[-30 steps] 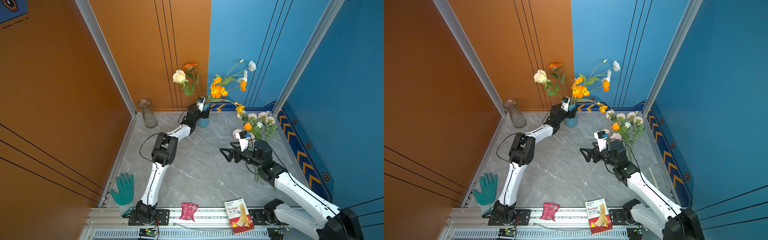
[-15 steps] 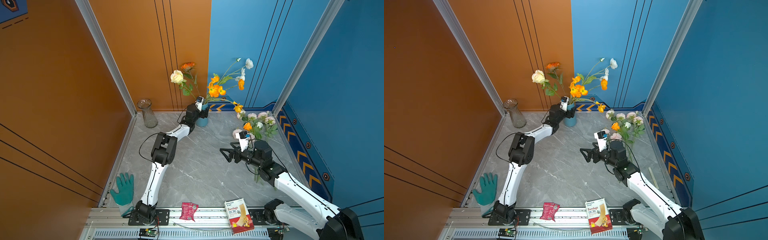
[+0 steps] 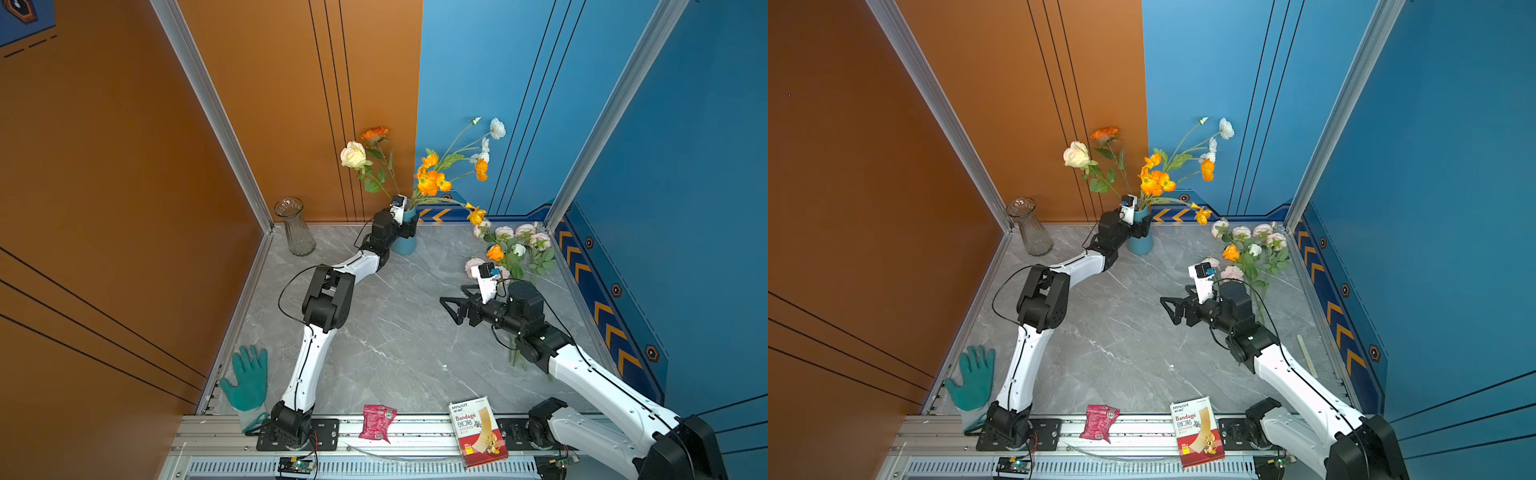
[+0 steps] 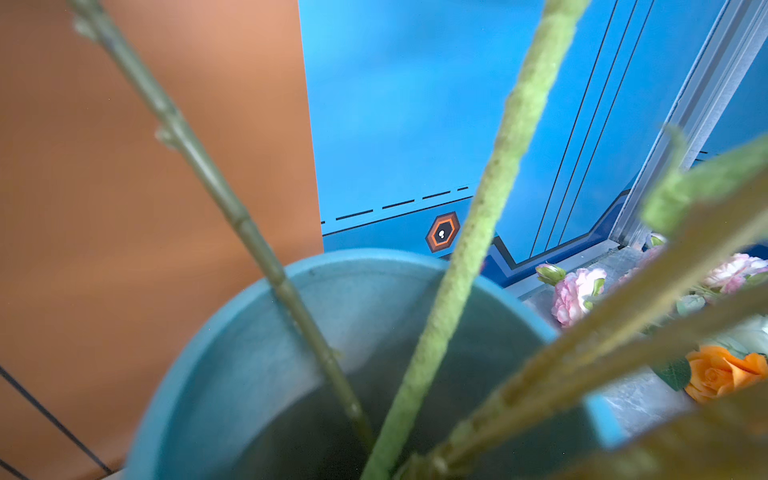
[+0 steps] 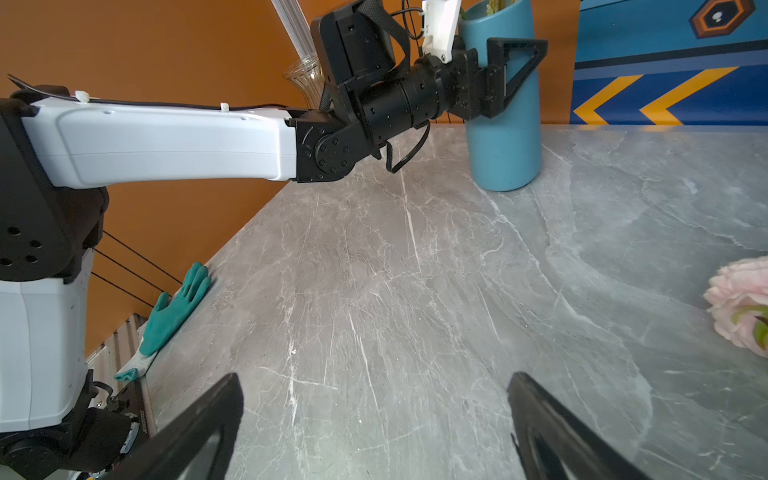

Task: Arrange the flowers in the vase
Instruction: 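Hold the vase with the left gripper while the right gripper hovers by the flower pile, then open the left gripper and draw it back from the teal vase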

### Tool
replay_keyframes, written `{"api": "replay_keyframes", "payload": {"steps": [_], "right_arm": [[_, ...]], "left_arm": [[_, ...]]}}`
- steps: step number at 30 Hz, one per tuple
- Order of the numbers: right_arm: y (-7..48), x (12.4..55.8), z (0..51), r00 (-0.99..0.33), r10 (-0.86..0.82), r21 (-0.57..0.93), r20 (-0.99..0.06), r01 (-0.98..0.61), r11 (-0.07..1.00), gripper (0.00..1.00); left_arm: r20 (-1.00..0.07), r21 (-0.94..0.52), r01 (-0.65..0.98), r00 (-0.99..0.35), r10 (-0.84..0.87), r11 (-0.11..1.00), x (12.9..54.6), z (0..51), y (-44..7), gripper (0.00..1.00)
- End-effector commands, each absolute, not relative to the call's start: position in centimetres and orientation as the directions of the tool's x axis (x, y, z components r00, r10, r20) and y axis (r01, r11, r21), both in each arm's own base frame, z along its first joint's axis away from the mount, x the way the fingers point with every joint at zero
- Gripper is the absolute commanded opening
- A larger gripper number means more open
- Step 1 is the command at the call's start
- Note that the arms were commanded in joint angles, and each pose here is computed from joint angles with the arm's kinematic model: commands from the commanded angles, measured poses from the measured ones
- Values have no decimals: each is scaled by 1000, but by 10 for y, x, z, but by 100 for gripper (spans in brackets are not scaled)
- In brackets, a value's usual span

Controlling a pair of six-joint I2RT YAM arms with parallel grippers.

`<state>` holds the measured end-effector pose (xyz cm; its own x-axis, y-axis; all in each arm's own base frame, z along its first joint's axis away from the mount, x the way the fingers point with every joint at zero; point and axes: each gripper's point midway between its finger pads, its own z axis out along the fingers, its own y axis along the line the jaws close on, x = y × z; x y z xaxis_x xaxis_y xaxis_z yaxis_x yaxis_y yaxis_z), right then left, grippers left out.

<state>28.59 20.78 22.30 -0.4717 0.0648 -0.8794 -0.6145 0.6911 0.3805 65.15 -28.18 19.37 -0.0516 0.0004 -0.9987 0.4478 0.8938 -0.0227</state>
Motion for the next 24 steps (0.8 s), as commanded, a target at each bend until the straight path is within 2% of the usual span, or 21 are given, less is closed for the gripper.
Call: {"api": "replay_keyframes", "payload": {"steps": [1,4,5,13,24], "right_arm": [[203,287,218,-477,65,378,-876,-597,707,100],[203,286,218,-476,64,376,-877,-598,707,100],[203,286,218,-475,63,375,-878,-598,708,100],[206,291,217,-481,65,381,-874,-599,704,100],[206,288,221,-483,90,401,-871,-593,698,100]], "left_arm": [[-990,-4,420,126,-63,907,646,259,-277,71],[-990,17,412,132,-41,911,643,255,-280,85],[-991,17,412,131,-41,911,643,253,-280,99],[-992,-7,432,113,-62,902,636,243,-281,98],[-990,-54,440,91,-104,897,602,236,-267,98]]}}
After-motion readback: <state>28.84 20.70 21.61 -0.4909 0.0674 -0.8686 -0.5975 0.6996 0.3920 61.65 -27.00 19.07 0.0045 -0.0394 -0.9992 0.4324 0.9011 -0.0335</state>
